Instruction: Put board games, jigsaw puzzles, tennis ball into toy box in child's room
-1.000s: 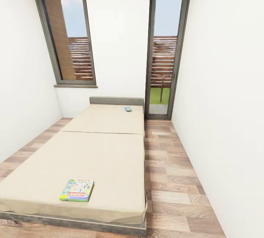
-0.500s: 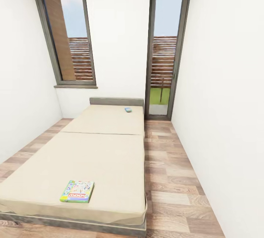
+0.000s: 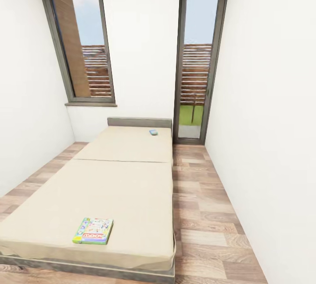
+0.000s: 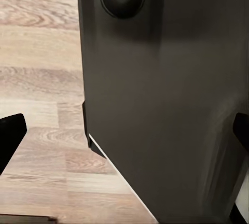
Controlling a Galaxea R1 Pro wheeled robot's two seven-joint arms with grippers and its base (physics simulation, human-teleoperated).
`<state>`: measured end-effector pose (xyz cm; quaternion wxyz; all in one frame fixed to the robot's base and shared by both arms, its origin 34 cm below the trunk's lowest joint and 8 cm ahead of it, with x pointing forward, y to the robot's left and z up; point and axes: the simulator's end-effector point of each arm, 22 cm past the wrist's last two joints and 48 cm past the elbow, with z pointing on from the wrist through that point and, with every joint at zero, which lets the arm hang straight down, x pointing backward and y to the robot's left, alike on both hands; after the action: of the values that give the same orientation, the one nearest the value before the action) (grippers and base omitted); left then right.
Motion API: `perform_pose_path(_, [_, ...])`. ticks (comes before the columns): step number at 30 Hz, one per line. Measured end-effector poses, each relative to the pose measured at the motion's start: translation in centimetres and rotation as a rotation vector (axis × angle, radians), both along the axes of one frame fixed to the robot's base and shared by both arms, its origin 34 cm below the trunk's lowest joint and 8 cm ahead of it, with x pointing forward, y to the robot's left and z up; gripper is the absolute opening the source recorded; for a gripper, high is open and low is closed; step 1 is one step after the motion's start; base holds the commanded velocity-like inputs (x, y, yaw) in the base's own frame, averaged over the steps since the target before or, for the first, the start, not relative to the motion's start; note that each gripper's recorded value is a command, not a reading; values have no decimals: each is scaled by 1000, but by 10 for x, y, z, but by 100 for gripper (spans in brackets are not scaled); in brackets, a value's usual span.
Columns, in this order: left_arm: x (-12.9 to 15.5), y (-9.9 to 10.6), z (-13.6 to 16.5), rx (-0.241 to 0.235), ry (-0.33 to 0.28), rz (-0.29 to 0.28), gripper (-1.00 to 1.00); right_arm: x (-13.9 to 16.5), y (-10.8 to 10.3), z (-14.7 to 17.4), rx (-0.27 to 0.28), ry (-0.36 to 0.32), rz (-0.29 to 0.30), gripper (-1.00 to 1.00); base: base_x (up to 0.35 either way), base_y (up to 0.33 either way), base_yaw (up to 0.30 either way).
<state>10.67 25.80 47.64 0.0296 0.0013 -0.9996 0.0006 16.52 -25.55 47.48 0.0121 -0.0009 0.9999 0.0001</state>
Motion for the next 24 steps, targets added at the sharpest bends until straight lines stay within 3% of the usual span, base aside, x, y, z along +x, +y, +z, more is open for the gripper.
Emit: perform_pose_path(24, [-1,3,36,4,-1,2,100,0,-1,36,-2,-3,-1,100,0,0,0])
